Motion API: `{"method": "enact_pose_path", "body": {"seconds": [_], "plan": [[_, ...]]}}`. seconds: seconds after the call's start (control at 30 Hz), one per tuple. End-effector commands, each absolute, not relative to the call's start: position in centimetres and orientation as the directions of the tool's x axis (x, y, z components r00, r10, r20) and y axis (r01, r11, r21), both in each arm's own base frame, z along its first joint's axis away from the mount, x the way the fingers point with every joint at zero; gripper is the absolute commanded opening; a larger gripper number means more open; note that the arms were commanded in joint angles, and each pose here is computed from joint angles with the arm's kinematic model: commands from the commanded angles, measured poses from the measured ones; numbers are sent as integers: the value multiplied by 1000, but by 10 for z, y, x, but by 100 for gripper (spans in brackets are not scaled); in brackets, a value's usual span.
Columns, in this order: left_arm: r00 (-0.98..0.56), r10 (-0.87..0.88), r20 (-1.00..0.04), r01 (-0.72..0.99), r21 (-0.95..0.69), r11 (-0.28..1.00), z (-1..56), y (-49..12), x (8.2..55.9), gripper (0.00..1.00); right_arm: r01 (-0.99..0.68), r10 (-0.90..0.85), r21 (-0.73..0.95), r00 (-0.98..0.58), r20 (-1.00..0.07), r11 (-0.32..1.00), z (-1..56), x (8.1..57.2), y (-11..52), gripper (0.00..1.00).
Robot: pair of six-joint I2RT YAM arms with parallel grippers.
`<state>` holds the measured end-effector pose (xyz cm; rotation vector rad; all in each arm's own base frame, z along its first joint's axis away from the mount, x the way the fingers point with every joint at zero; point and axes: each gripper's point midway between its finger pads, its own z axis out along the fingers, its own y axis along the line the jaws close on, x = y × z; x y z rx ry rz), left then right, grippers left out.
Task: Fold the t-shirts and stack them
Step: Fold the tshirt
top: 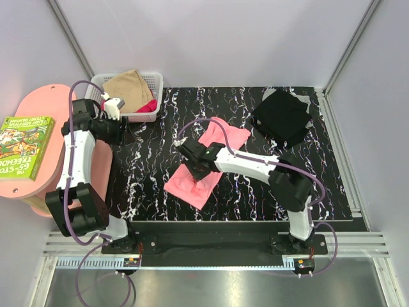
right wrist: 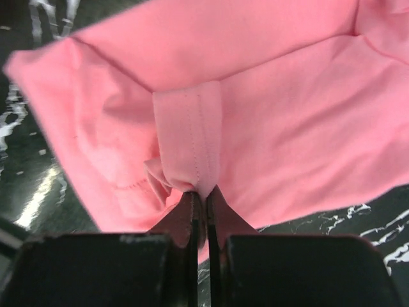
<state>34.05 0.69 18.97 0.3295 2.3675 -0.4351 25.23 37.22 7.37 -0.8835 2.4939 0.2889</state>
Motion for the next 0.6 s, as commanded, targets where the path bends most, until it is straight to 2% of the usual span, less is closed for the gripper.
{"method": "enact_pose_path", "body": {"seconds": [0.0, 0.17, 0.37, 0.57], "plan": [[-678, 155, -719, 404, -188, 895, 209, 2, 345, 57, -632, -534, 37, -682, -500, 774, 59, 271, 371, 0], [-668, 229, -708, 479, -173, 861, 211, -19, 330, 57, -571, -493, 15, -722, -485, 821, 51, 290, 343, 0], [-564, 467, -681, 692, -81, 717, 206, -93, 287, 56, -537, -444, 28, -725, -527, 843, 69, 306, 332, 0], [-555, 514, -653, 748, -121, 653, 195, -127, 267, 56, -548, -421, 67, -709, -566, 834, 92, 310, 342, 0]]}}
